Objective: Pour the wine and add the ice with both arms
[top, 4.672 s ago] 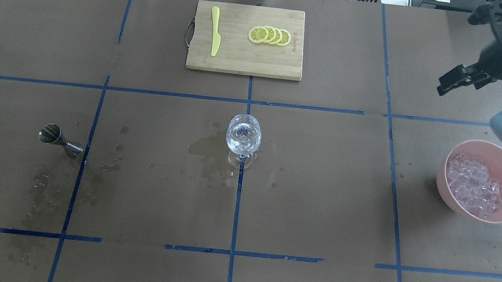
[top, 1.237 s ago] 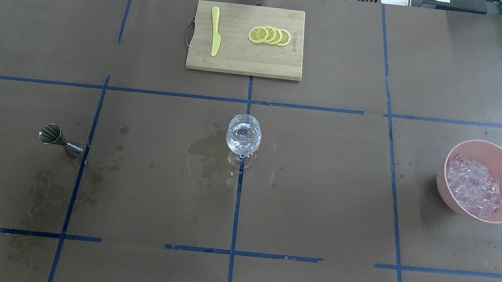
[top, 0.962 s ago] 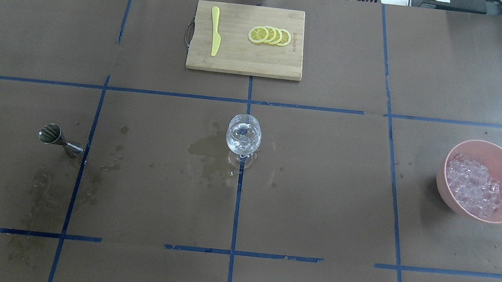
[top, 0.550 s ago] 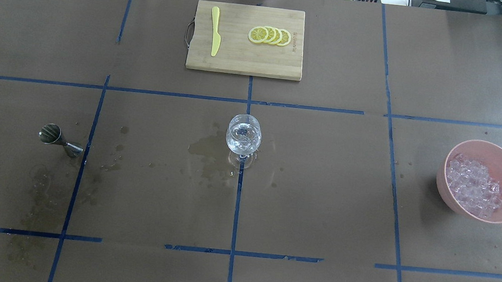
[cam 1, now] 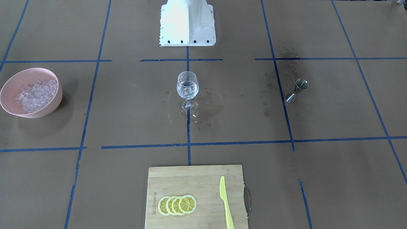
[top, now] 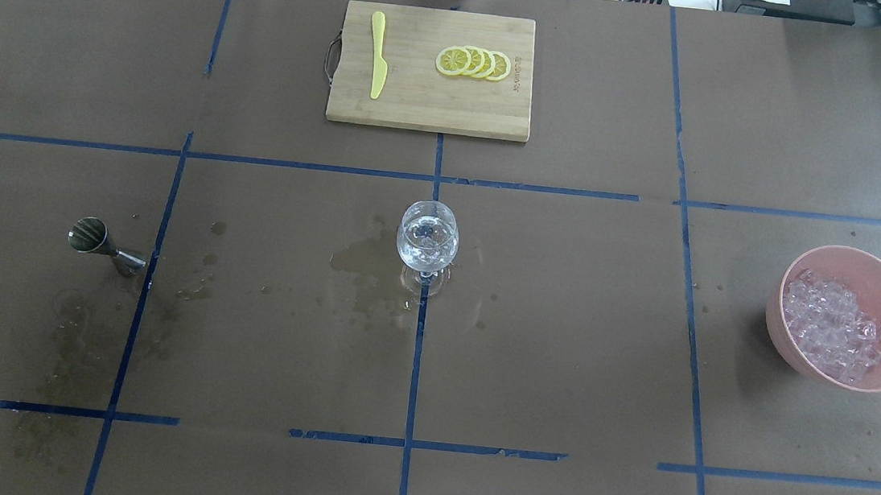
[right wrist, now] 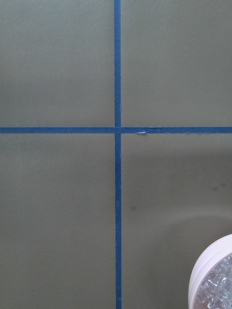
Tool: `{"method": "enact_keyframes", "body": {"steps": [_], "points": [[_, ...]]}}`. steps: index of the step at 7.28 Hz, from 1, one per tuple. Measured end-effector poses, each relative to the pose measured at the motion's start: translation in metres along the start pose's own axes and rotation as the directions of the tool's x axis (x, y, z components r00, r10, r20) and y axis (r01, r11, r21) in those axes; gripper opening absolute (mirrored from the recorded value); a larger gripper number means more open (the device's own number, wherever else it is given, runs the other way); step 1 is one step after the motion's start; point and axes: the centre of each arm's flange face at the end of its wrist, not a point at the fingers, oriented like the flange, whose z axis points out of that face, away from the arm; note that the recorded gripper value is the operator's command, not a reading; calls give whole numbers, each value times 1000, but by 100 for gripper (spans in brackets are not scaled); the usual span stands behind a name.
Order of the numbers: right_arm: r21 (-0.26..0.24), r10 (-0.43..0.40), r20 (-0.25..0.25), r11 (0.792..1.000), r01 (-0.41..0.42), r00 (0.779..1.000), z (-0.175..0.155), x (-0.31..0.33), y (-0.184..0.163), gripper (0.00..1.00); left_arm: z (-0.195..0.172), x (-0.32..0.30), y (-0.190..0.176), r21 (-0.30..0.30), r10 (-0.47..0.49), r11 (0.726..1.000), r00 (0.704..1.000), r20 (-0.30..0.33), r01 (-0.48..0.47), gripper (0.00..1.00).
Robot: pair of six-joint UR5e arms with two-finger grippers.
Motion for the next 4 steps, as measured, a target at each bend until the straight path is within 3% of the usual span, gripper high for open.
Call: {"method": "enact_keyframes", "body": {"steps": [4], "points": [[-21,-20,-6,1000,20,1000,13,-8,-7,100,0,0,0,0,0,1000,1000,0,0,100]]}}
